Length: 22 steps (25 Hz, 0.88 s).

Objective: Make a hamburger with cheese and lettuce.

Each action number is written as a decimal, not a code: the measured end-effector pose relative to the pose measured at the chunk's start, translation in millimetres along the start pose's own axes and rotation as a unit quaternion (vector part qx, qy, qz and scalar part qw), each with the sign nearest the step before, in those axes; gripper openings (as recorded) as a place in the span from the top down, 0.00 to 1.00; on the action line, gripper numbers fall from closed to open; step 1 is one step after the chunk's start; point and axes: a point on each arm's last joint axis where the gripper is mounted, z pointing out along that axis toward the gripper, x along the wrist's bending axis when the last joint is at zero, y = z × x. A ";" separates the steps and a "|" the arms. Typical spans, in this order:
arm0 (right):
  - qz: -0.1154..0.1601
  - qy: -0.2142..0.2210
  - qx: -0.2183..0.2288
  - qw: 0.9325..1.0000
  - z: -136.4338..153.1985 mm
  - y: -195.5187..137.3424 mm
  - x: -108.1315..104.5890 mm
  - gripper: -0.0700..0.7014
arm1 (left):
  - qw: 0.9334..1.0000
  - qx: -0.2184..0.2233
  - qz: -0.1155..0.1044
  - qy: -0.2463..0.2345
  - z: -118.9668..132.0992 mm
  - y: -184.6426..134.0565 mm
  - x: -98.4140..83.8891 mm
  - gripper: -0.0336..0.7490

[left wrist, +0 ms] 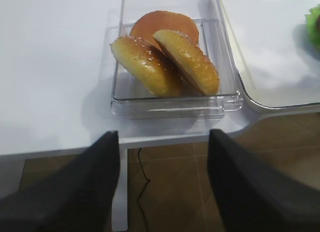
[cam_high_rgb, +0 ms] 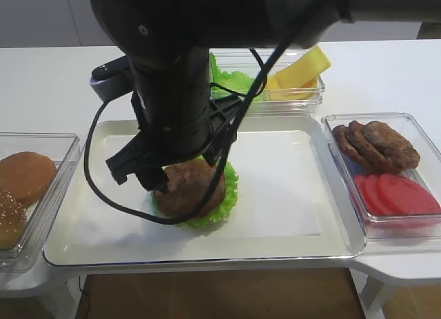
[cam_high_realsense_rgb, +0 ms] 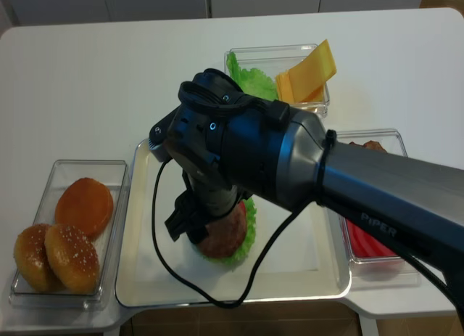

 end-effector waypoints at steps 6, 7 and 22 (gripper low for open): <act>0.000 0.022 0.004 1.000 -4.4 -1.8 2.7 0.19 | 1.000 0.000 0.000 0.000 0.0 0.0 0.0 0.43; 0.002 0.026 0.000 1.000 -8.2 -2.0 2.3 0.19 | 1.000 0.000 0.000 0.000 0.0 0.0 0.0 0.43; 0.029 0.057 -0.062 0.996 -67.0 -4.0 -49.0 0.19 | 1.000 0.000 0.000 0.000 0.0 0.0 0.0 0.43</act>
